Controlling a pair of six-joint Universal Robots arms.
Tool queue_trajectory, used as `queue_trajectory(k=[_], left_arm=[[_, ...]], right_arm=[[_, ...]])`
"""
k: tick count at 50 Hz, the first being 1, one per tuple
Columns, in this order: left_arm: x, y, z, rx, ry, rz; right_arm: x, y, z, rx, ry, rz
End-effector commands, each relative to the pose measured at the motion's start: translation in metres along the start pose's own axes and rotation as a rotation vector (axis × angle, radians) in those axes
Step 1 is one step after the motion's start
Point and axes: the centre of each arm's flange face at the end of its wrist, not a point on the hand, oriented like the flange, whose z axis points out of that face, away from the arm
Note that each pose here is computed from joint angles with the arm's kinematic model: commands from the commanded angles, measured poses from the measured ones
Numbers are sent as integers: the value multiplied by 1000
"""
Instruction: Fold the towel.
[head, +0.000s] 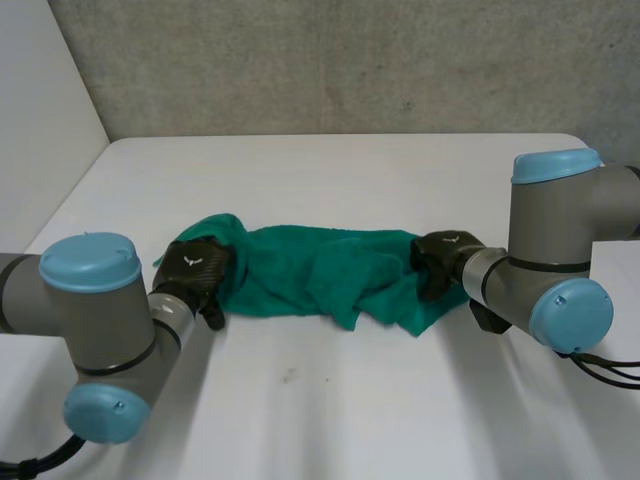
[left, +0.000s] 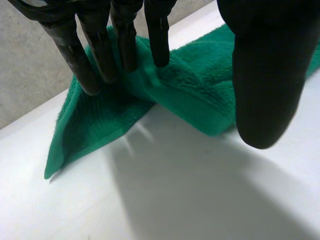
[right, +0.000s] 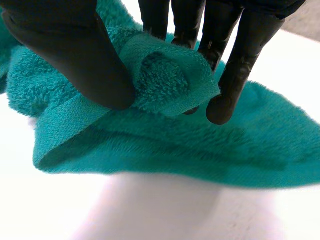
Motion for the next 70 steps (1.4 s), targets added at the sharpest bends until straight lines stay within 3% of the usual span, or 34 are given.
queue_trajectory(k=[1,17,22,26,33,40,44,49,52,54,55,58,60,61,62,65,70], left_arm=[[-1,-3,19,30,-6,-5],[5,-1,46,51,3,-7],[1,-19,42,99,-11,-10],[-19,-67,18,215,-53,-24],[-50,-130,-46,356,-101,-25],[-51,-106,-65,158,25,2],[-42,-66,-42,6,75,49],[-52,-51,-10,-10,22,114],[-64,-66,18,75,-61,153],[-68,-75,25,113,-86,158],[-85,-131,40,318,-188,149],[-100,-189,37,537,-264,130],[-116,-240,23,762,-342,87],[-119,-256,16,832,-365,66],[-124,-267,9,888,-389,48],[-137,-295,-14,1033,-461,-11],[-127,-261,-4,909,-400,-62]], right_arm=[[4,-35,-34,172,33,-16],[23,-54,-68,275,99,-36],[32,-67,-76,312,136,-94],[39,-84,-94,360,187,-194],[32,-93,-147,273,258,-634],[17,-39,-153,-12,121,-952],[18,-24,-133,-54,95,-981],[27,-21,-102,-47,141,-981],[37,-39,-87,21,243,-971],[54,-85,-79,195,437,-927],[58,-102,-80,260,494,-911],[72,-183,-101,636,727,-814],[77,-207,-110,781,793,-764],[77,-207,-111,782,793,-764],[79,-230,-127,962,847,-701],[79,-245,-149,1101,874,-649],[72,-227,-149,1081,772,-611]])
